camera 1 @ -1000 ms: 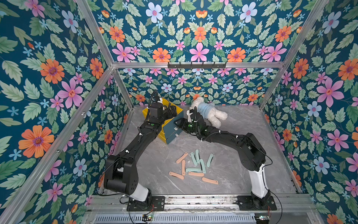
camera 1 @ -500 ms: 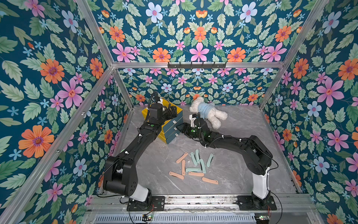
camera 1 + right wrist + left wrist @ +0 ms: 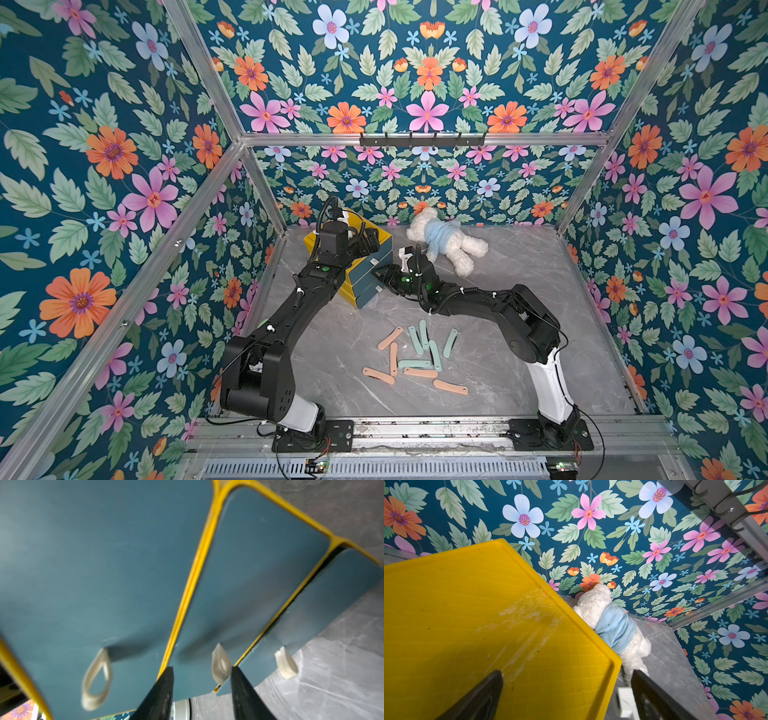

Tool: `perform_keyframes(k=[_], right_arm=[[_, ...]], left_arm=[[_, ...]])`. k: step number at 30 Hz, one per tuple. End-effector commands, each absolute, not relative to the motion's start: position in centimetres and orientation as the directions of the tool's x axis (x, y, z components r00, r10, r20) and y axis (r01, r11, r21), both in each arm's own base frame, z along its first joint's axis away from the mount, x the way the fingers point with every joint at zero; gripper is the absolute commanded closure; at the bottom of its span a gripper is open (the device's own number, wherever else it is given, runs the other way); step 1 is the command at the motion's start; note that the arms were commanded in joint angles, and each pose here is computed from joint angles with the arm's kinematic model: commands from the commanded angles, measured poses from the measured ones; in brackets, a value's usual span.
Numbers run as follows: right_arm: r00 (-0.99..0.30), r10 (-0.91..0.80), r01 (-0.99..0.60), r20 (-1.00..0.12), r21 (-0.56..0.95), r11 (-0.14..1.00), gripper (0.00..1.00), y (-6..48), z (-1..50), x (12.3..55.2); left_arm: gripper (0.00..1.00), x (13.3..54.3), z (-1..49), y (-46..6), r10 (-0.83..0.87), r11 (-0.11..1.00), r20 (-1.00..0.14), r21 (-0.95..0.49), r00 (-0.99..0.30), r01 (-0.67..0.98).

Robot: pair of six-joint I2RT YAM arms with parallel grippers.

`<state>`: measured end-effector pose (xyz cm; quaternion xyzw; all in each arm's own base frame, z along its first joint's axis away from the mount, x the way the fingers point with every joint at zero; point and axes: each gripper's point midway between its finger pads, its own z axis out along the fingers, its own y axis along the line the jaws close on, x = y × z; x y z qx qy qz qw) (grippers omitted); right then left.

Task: Place the fruit knives into the drawer by color
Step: Open the drawer in the storage box.

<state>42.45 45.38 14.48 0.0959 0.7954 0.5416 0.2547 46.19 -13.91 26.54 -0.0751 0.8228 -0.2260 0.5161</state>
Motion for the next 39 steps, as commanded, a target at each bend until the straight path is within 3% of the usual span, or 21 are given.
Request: perform_keyframes(k=[1,4,9,13,21,33,39], right_arm=[[-0.842,0.457,-0.107,-0.287,0.919,0.380,0.58,45.3,14.4,43.0],[-0.838,0.462,-0.104,-0.288,0.918,0.383,0.66,45.3,14.1,43.2],[-0.829,0.469,-0.117,-0.303,0.916,0.384,0.90,45.2,14.3,43.3],[-0.823,0.475,-0.129,-0.311,0.917,0.378,1.00,44.9,14.7,43.2],[-0.822,0.458,-0.165,-0.338,0.912,0.377,1.00,43.1,16.5,38.9],[-0.825,0.440,-0.136,-0.354,0.881,0.452,1.00,39.4,15.2,34.5],[-0.841,0.410,-0.130,-0.354,0.867,0.482,0.62,39.3,14.4,34.0]], left_arm=[[0.01,45.0,22.9,-13.7,-0.343,0.895,-0.750,-0.445,-0.566,0.047],[0.01,45.1,22.9,-13.7,-0.345,0.893,-0.748,-0.447,-0.567,0.047],[0.01,45.0,22.8,-13.6,-0.345,0.893,-0.748,-0.448,-0.567,0.046],[0.01,45.0,22.8,-13.5,-0.346,0.894,-0.747,-0.447,-0.568,0.044],[0.01,45.1,22.9,-13.3,-0.351,0.893,-0.748,-0.448,-0.563,0.040],[0.01,45.4,22.6,-13.1,-0.362,0.889,-0.742,-0.457,-0.565,0.031],[0.01,45.4,22.8,-13.2,-0.364,0.885,-0.742,-0.464,-0.562,0.039]])
